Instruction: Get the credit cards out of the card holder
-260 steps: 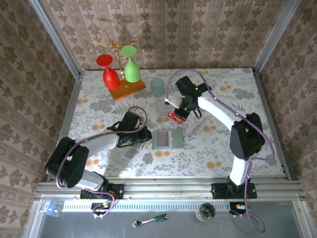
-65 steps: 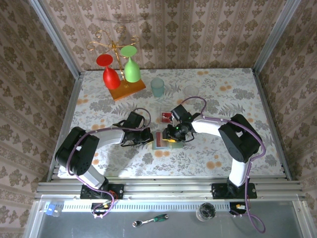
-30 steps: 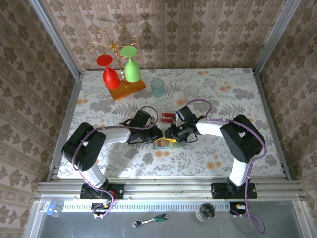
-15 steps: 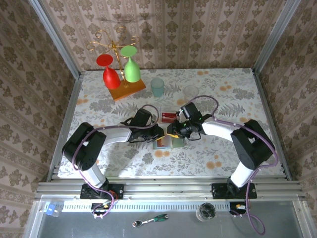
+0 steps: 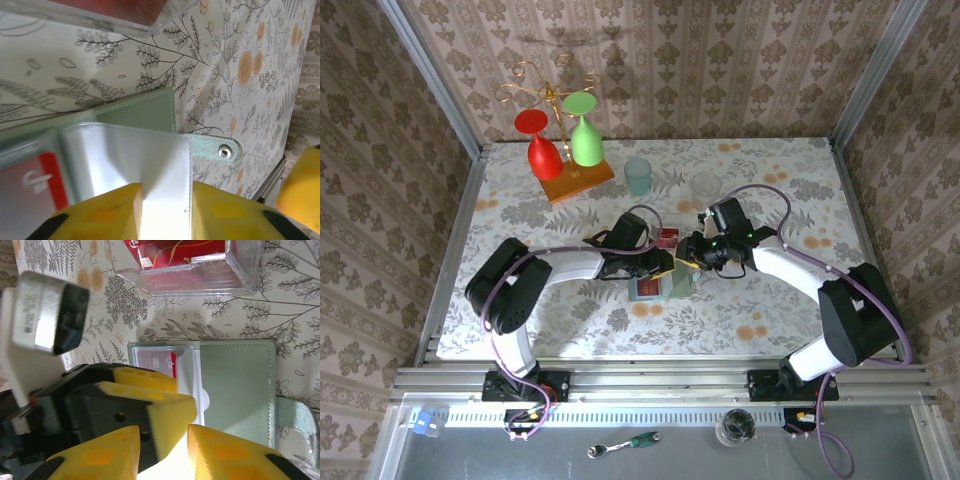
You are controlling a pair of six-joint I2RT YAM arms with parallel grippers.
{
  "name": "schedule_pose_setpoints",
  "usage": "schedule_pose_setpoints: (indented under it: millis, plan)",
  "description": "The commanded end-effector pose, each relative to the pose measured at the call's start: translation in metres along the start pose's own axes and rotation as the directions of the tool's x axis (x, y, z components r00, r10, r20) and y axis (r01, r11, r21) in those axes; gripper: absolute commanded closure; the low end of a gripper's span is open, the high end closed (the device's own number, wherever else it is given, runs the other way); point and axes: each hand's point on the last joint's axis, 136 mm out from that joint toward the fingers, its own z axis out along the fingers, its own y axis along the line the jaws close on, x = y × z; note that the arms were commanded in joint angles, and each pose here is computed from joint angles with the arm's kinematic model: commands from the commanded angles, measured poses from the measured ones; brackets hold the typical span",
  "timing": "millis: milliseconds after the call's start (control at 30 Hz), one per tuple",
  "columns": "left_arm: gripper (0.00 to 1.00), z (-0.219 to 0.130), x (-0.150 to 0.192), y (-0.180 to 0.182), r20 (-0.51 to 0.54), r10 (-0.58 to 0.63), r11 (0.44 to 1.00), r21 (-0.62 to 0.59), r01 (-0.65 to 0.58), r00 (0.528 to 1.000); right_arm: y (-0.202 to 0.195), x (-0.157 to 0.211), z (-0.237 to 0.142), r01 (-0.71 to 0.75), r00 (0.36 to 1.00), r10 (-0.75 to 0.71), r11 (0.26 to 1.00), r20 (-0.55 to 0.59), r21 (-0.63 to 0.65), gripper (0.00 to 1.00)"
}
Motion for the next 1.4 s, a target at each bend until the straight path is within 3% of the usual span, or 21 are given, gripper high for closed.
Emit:
schedule_pose_setpoints:
  millis: [0, 400, 800, 1067, 1367]
  plan:
    - [0.66, 0.008, -0.001, -0.017, -0.018, 0.014, 0.999, 0.036, -0.013, 1.000, -0.012, 0.008, -0.009, 0.001, 1.000, 0.000, 0.999, -0.005, 0.043, 0.66]
    - [0.62, -0.016, -0.007, -0.009, 0.030, 0.014, 1.000, 0.028, -0.015, 0.999, -0.007, 0.008, -0.003, -0.003, 0.999, 0.003, 1.000, -0.032, 0.014, 0.66]
    - [0.66, -0.067, 0.000, 0.049, 0.114, -0.023, 0.993, -0.110, 0.035, 0.993, 0.009, 0.027, 0.050, 0.044, 0.985, -0.041, 0.999, -0.166, 0.011, 0.66]
    - [0.68, -0.066, 0.009, 0.076, 0.114, -0.084, 0.990, -0.106, 0.097, 0.990, -0.002, 0.039, 0.074, 0.031, 0.976, -0.023, 0.999, -0.215, 0.035, 0.66]
    - [0.68, -0.060, 0.005, 0.076, 0.110, -0.088, 0.991, -0.091, 0.099, 0.990, -0.027, 0.050, 0.076, 0.025, 0.974, 0.002, 0.993, -0.227, 0.114, 0.66]
